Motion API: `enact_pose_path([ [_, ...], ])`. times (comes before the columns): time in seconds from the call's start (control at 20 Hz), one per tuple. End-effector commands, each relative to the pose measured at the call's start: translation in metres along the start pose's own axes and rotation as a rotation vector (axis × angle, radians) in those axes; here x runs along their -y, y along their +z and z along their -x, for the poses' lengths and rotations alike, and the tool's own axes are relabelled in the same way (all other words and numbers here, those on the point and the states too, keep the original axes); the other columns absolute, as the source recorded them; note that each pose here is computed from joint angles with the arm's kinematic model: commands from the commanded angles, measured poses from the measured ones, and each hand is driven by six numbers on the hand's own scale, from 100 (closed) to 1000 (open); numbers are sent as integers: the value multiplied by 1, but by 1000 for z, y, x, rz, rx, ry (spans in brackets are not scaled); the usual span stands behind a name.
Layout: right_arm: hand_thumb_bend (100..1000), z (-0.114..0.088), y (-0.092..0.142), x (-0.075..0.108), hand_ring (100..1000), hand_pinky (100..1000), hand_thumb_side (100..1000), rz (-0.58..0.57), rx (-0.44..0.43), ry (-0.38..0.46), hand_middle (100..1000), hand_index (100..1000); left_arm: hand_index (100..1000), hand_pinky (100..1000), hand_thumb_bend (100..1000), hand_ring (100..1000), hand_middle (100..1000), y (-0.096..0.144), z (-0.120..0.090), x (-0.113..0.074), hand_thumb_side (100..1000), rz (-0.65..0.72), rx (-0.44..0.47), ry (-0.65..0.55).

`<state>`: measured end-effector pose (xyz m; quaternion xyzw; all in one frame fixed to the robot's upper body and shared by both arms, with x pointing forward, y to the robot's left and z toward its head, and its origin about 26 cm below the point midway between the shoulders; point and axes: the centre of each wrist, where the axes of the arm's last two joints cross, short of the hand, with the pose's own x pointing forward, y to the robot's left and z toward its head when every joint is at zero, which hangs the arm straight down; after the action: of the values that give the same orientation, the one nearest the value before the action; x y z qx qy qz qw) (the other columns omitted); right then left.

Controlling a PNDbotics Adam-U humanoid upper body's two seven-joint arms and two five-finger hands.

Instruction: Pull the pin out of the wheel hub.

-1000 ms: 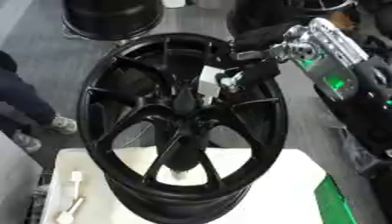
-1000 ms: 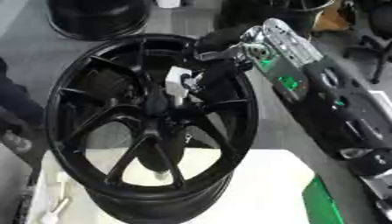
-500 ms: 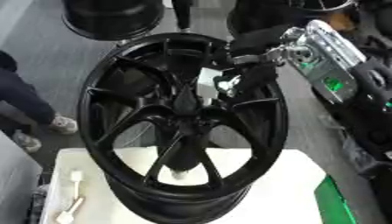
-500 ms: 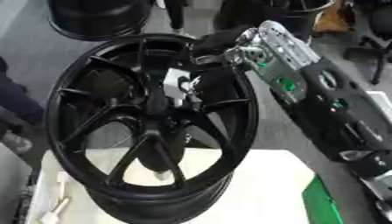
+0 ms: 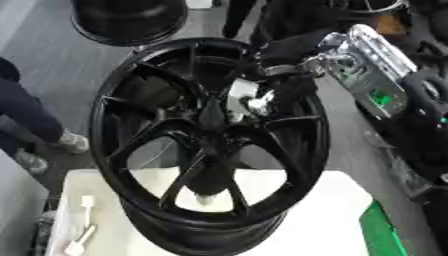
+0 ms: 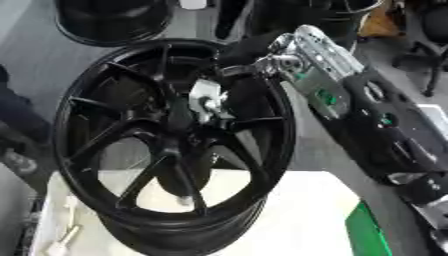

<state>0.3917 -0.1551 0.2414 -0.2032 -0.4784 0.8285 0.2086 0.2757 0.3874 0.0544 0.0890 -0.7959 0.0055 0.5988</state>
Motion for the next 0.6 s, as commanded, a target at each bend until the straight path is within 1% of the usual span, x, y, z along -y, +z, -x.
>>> enact_pose_path([
  [0.05, 100, 1, 12, 5, 454, 530, 1000, 11, 8, 27, 857, 1000, 634, 498, 801, 503, 518, -6, -9, -5, 521, 8, 29, -23],
  [0.2, 100, 0, 14, 1, 450, 523, 1000, 4, 23, 32, 845, 1000, 634, 498, 801, 503, 518, -6, -10, -4, 521, 9, 30, -23],
  [0.3, 100, 1, 15, -1, 439, 511, 1000, -4, 18, 27, 820, 1000, 634, 498, 802, 503, 517, -6, -10, -4, 521, 9, 30, -23],
  [0.4, 100, 1, 14, -3, 434, 504, 973, -10, 13, 19, 796, 1000, 634, 498, 802, 503, 517, -6, -10, -4, 521, 9, 30, -23],
  [0.45, 100, 1, 14, -3, 434, 504, 973, -11, 11, 17, 796, 1000, 634, 498, 802, 503, 517, -6, -10, -4, 521, 9, 31, -23],
  [0.5, 100, 1, 13, -4, 422, 493, 915, -13, 10, 15, 749, 1000, 634, 498, 802, 503, 517, -6, -10, -4, 521, 9, 31, -23],
  [0.55, 100, 1, 13, -4, 419, 489, 900, -14, 9, 13, 733, 1000, 634, 498, 802, 503, 517, -6, -10, -4, 521, 9, 31, -23],
  [0.6, 100, 2, 13, -4, 409, 481, 862, -14, 8, 11, 676, 993, 634, 498, 802, 503, 517, -6, -10, -4, 521, 9, 31, -23],
])
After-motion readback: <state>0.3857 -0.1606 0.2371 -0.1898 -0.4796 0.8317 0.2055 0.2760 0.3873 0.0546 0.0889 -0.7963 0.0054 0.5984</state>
